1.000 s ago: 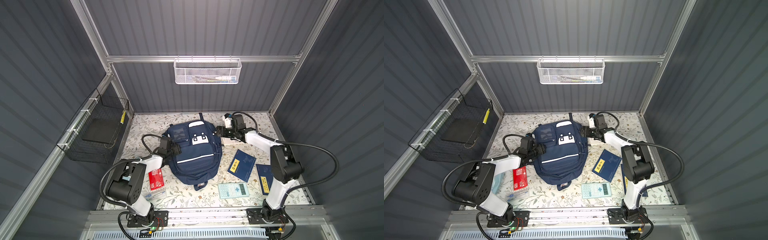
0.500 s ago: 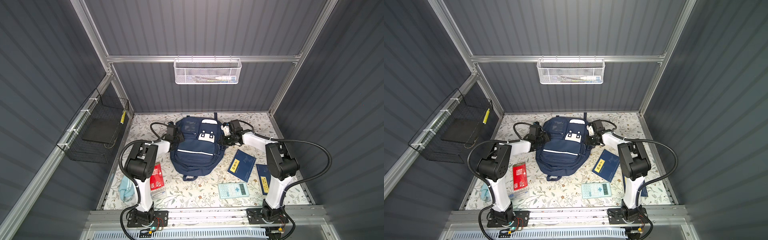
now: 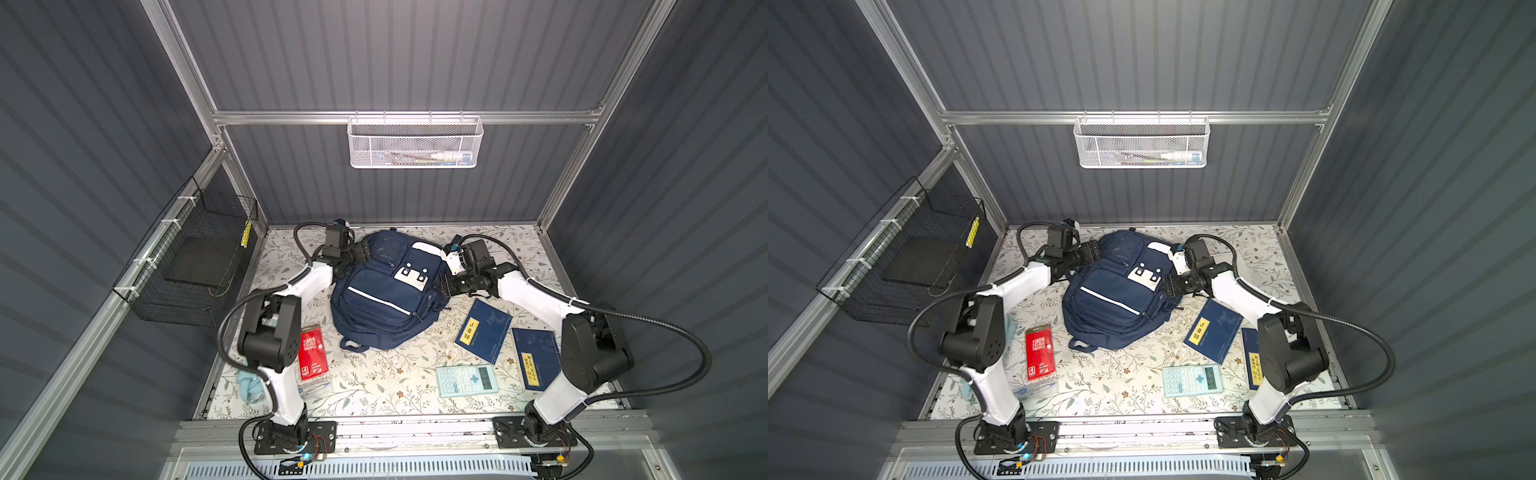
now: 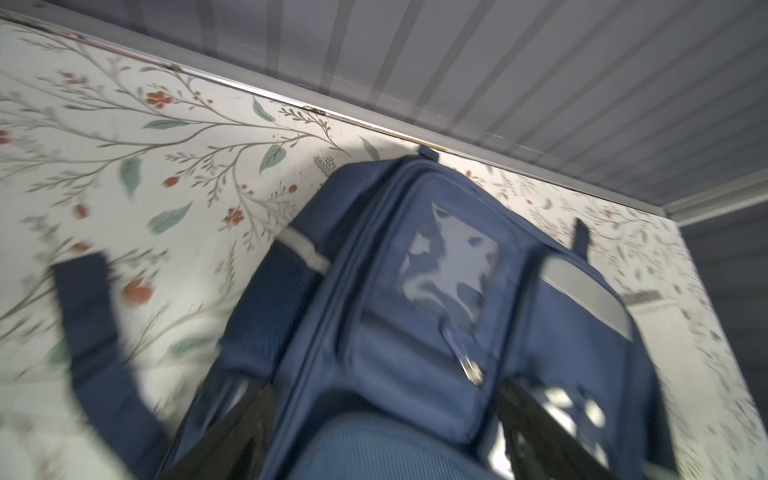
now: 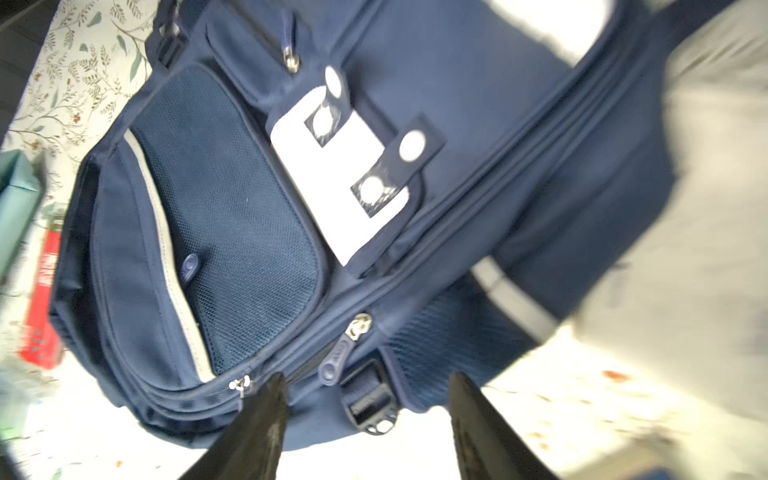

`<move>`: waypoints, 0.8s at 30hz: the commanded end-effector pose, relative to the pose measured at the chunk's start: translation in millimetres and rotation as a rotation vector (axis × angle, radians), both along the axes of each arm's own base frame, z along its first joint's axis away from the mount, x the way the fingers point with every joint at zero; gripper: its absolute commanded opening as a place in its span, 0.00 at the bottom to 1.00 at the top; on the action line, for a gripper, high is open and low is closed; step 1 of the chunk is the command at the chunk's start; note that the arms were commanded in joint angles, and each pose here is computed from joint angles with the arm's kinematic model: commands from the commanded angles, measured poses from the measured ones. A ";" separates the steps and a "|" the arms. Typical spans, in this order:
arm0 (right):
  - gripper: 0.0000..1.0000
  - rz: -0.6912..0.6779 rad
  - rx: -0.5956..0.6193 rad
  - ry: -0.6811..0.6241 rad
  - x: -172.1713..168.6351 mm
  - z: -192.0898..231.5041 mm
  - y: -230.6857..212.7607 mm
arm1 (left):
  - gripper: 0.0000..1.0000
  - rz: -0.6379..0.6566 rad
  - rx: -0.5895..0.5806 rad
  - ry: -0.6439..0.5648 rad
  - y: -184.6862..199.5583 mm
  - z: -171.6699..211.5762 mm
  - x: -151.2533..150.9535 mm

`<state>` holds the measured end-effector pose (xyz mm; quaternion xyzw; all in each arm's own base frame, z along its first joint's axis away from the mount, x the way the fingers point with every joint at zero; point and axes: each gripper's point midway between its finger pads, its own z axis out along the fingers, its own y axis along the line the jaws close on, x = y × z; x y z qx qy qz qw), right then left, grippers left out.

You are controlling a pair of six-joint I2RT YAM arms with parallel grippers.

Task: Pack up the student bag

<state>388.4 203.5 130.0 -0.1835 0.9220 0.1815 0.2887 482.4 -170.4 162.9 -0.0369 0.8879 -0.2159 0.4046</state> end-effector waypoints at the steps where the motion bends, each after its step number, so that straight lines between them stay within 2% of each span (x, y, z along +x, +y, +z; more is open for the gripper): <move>1: 0.64 -0.023 -0.171 -0.026 15.3 -3.9 -27.0 | 0.85 -0.084 -0.003 0.097 -8.3 -7.1 -67.5; 6: 0.72 -0.144 -0.102 0.165 25.6 -27.8 -35.4 | 0.85 -0.099 0.080 0.245 -2.6 -41.5 -168.2; 7: 0.74 -0.165 -0.102 0.185 27.8 -34.0 -36.2 | 0.85 -0.091 0.066 0.263 -1.6 -50.2 -183.8; 9: 0.74 -0.163 -0.070 0.220 29.9 -44.1 -28.1 | 0.82 -0.072 0.001 0.279 -1.0 -69.9 -199.8; 11: 0.74 -0.164 -0.045 0.264 29.5 -54.5 -20.1 | 0.79 -0.064 0.011 0.312 2.7 -89.2 -206.3; 13: 0.72 -0.165 -0.023 0.302 24.5 -63.3 -14.4 | 0.75 -0.066 0.040 0.302 2.4 -96.1 -198.4; 15: 0.68 -0.145 0.002 0.325 15.4 -68.3 -8.7 | 0.67 -0.075 0.048 0.270 -2.5 -96.4 -185.2; 18: 0.58 -0.119 0.017 0.352 -0.7 -71.8 -5.6 | 0.59 -0.103 0.068 0.254 -12.5 -95.3 -161.6; 22: 0.43 -0.011 0.088 0.417 -28.9 -76.3 11.1 | 0.58 -0.039 0.038 0.273 10.4 -105.6 -118.3; 24: 0.39 0.039 0.094 0.435 -41.1 -79.0 21.9 | 0.56 0.002 0.036 0.250 26.3 -104.5 -96.4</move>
